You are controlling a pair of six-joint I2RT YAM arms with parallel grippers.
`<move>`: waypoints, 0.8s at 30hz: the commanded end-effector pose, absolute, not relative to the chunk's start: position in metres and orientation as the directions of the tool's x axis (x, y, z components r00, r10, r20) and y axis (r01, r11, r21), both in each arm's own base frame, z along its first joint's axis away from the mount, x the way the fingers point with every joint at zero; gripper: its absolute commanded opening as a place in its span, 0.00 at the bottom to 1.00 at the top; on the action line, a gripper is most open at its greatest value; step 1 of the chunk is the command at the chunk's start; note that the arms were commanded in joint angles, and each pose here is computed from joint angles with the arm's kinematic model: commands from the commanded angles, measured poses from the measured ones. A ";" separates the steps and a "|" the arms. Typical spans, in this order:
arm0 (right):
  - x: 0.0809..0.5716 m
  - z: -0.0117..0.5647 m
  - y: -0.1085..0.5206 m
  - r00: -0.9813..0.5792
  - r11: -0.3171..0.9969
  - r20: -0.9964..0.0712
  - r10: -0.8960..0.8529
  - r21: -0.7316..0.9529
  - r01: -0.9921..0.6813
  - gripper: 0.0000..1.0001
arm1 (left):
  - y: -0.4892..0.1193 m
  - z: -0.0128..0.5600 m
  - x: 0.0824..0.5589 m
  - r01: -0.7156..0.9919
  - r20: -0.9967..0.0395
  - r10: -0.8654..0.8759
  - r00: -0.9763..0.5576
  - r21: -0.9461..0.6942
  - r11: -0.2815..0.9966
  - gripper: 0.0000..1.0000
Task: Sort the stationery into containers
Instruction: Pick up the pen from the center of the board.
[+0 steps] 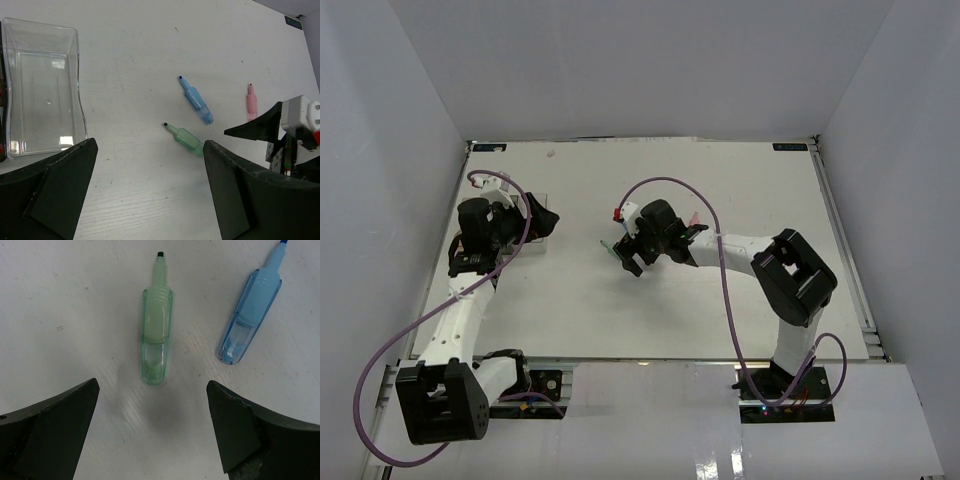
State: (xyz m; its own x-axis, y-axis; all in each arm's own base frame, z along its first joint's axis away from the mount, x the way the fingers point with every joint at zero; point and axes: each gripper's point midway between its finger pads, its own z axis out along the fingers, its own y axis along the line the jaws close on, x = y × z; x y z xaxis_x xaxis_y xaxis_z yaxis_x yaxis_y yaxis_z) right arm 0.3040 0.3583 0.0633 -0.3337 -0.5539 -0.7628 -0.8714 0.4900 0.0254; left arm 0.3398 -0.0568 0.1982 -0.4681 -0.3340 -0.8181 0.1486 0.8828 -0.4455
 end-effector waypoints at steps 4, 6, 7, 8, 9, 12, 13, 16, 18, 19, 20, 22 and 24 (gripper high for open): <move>0.319 0.056 0.369 -0.301 0.492 -0.749 -0.590 -0.037 -0.870 0.92 | -0.057 0.219 0.340 0.176 -0.843 -0.337 -0.419 -0.439 0.881 0.98; 0.319 0.048 0.369 -0.306 0.490 -0.739 -0.601 -0.038 -0.871 0.90 | -0.057 0.219 0.340 0.179 -0.844 -0.334 -0.420 -0.438 0.881 0.98; 0.319 0.046 0.370 -0.307 0.491 -0.735 -0.605 -0.041 -0.870 0.89 | -0.057 0.219 0.340 0.179 -0.843 -0.335 -0.421 -0.439 0.881 0.98; 0.320 0.043 0.370 -0.311 0.493 -0.729 -0.609 -0.041 -0.869 0.88 | -0.057 0.218 0.340 0.178 -0.842 -0.334 -0.423 -0.439 0.881 0.98; 0.319 0.041 0.370 -0.314 0.493 -0.726 -0.611 -0.039 -0.869 0.87 | -0.057 0.219 0.341 0.180 -0.843 -0.334 -0.422 -0.439 0.881 0.98; 0.318 0.036 0.370 -0.317 0.492 -0.719 -0.619 -0.040 -0.869 0.83 | -0.059 0.217 0.340 0.183 -0.839 -0.334 -0.430 -0.444 0.877 0.98; 0.319 0.035 0.370 -0.319 0.495 -0.717 -0.620 -0.042 -0.868 0.82 | -0.059 0.217 0.341 0.184 -0.838 -0.334 -0.432 -0.444 0.877 0.98; 0.318 0.032 0.370 -0.318 0.493 -0.714 -0.624 -0.043 -0.869 0.79 | -0.059 0.216 0.341 0.183 -0.837 -0.334 -0.433 -0.445 0.877 0.98; 0.316 0.029 0.370 -0.319 0.487 -0.712 -0.626 -0.037 -0.872 0.73 | -0.059 0.215 0.341 0.181 -0.835 -0.336 -0.436 -0.447 0.876 0.98; 0.315 0.028 0.370 -0.324 0.488 -0.707 -0.628 -0.035 -0.872 0.70 | -0.058 0.215 0.341 0.178 -0.836 -0.336 -0.434 -0.445 0.878 0.98; 0.315 0.027 0.369 -0.325 0.490 -0.707 -0.628 -0.035 -0.871 0.68 | -0.058 0.214 0.341 0.175 -0.835 -0.336 -0.436 -0.445 0.879 0.98; 0.313 0.027 0.367 -0.321 0.488 -0.707 -0.630 -0.039 -0.872 0.66 | -0.058 0.213 0.341 0.177 -0.834 -0.335 -0.438 -0.446 0.877 0.98; 0.309 0.025 0.364 -0.323 0.486 -0.704 -0.632 -0.035 -0.873 0.61 | -0.060 0.212 0.341 0.184 -0.829 -0.337 -0.446 -0.453 0.872 0.98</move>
State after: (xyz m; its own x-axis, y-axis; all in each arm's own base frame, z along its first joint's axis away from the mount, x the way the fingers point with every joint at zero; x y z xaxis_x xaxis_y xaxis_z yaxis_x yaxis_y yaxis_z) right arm 0.3104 0.3630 0.0264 -0.3401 -0.6259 -0.7018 -0.8682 0.4957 -0.0213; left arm 0.3391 -0.0577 0.1987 -0.4698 -0.3359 -0.8163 0.1512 0.8805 -0.4493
